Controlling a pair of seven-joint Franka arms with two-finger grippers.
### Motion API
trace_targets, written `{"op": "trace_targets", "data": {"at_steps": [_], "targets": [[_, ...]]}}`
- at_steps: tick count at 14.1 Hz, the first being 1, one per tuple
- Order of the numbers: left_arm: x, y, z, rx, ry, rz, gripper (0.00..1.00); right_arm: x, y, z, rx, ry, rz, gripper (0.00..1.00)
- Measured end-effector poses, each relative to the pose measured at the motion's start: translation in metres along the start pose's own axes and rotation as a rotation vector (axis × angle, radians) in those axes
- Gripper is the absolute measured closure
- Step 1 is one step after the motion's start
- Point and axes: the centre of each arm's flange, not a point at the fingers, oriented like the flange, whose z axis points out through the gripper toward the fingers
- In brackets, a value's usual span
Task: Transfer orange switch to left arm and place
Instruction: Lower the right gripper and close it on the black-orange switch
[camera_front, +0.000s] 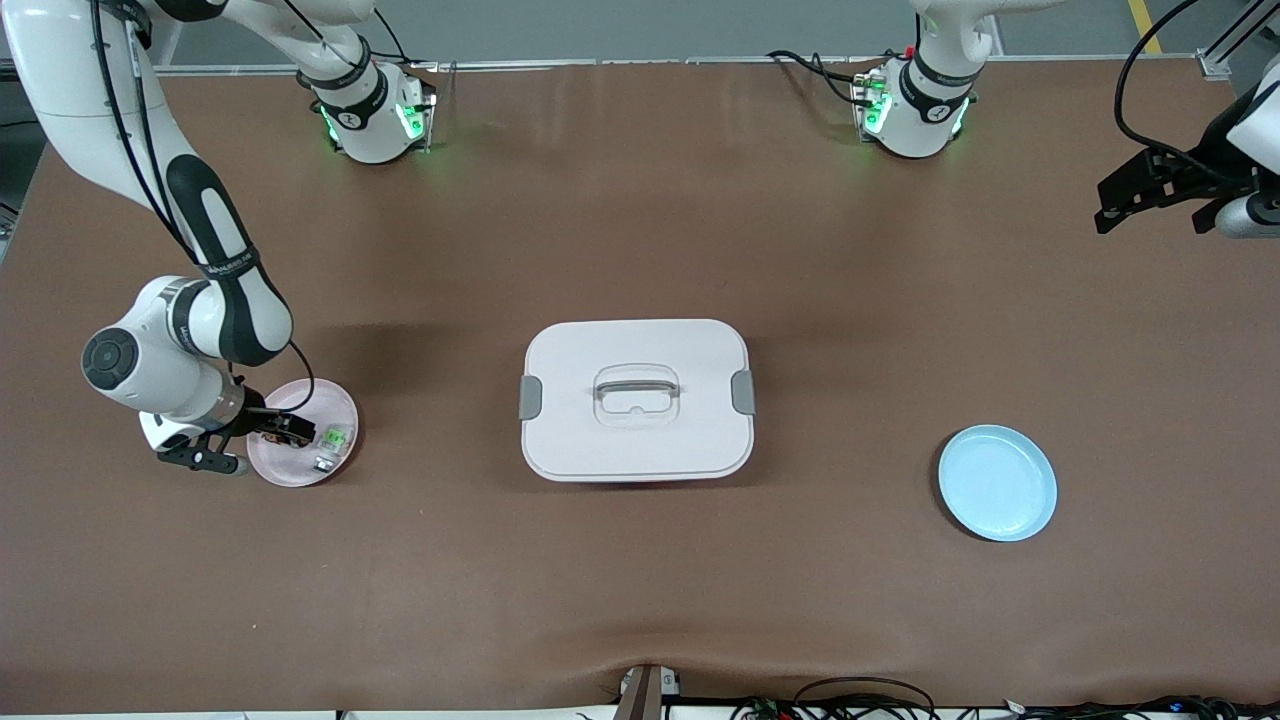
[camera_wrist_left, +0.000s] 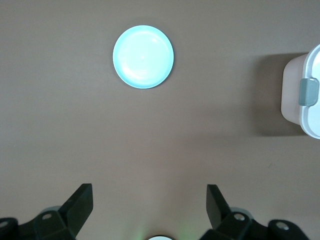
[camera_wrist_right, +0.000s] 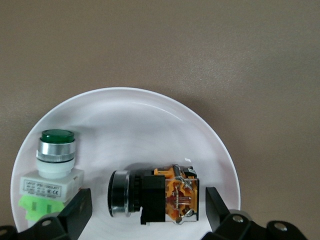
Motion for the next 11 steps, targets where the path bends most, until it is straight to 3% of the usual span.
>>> {"op": "trace_targets", "data": {"at_steps": [7, 10, 11], "targets": [[0.0000, 0.0000, -0.0002, 0.000, 0.000, 0.000, 0.00, 0.0008, 0.0001, 0.0029, -0.001, 0.002, 0.000, 0.00], [-0.0001, 0.0000, -0.0001, 0.000, 0.000, 0.000, 0.00, 0.0012, 0.0001, 0.0029, -0.001, 0.002, 0.000, 0.28], [-0.0001, 0.0000, -0.0001, 0.000, -0.001, 0.000, 0.00, 0.0015, -0.0001, 0.0028, -0.001, 0.001, 0.000, 0.28]]}}
